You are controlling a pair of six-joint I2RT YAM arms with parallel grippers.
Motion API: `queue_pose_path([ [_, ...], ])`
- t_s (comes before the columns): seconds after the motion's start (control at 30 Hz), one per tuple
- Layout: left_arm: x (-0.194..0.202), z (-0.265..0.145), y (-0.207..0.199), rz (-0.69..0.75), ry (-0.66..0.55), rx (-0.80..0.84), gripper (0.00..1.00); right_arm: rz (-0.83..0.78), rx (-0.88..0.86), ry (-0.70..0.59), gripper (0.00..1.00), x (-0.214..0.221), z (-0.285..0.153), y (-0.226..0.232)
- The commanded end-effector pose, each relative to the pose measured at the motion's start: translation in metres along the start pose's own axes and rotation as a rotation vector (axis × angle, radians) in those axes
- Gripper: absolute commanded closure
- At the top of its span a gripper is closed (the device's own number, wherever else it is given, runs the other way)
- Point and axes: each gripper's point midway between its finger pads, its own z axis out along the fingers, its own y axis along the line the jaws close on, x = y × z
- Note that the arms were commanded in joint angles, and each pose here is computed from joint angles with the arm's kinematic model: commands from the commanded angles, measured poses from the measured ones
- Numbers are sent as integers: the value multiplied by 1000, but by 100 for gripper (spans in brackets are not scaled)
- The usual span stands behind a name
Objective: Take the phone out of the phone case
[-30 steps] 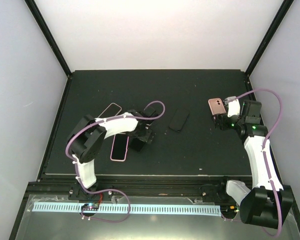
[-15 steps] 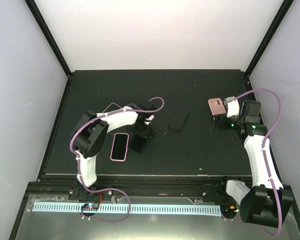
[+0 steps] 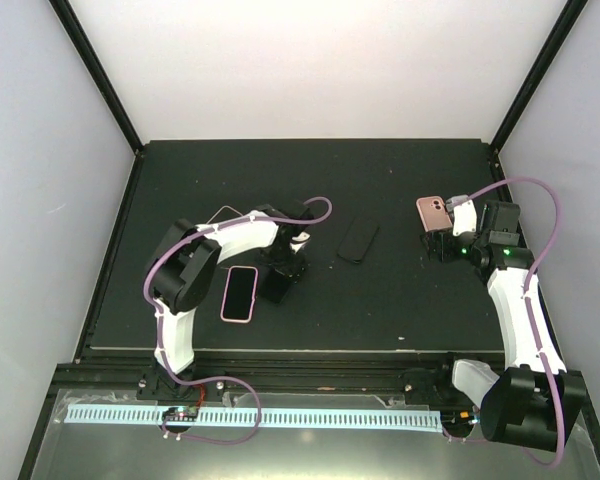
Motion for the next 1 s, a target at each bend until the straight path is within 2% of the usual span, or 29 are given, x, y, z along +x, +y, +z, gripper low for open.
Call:
queue_pose_path([
  [0.0, 15, 11, -1, 18, 93, 18, 18, -14, -30, -36, 22, -10, -8, 7],
  [0.1, 17, 3, -13, 28, 89, 63, 31, -28, -87, -112, 22, -18, -18, 22],
  [0.17, 13, -13, -24, 33, 46, 102, 37, -40, -116, -140, 23, -20, -23, 30],
  [0.27, 0, -44, -41, 25, -61, 166, 45, -73, -182, -132, 23, -18, -26, 42],
  [0.43, -31, -107, -71, -22, -271, 280, 52, -117, -342, -123, 24, -17, -40, 71],
  [0.5, -45, -137, -101, -2, -365, 455, 51, -144, -363, -144, 26, -28, -53, 78],
  [0.57, -64, -165, -119, -17, -448, 578, 54, -160, -391, -189, 27, -43, -66, 87],
  [0.63, -83, -189, -131, -54, -532, 642, 55, -134, -407, -209, 28, -57, -71, 91],
  [0.73, -103, -222, -140, -133, -689, 683, 54, -104, -464, -163, 29, -65, -66, 106],
  [0.83, -119, -243, -133, -295, -835, 762, 57, -131, -477, -104, 29, -60, -53, 121],
  [0.97, -129, -247, -127, -468, -895, 825, 63, -188, -429, -65, 29, -51, -33, 136],
])
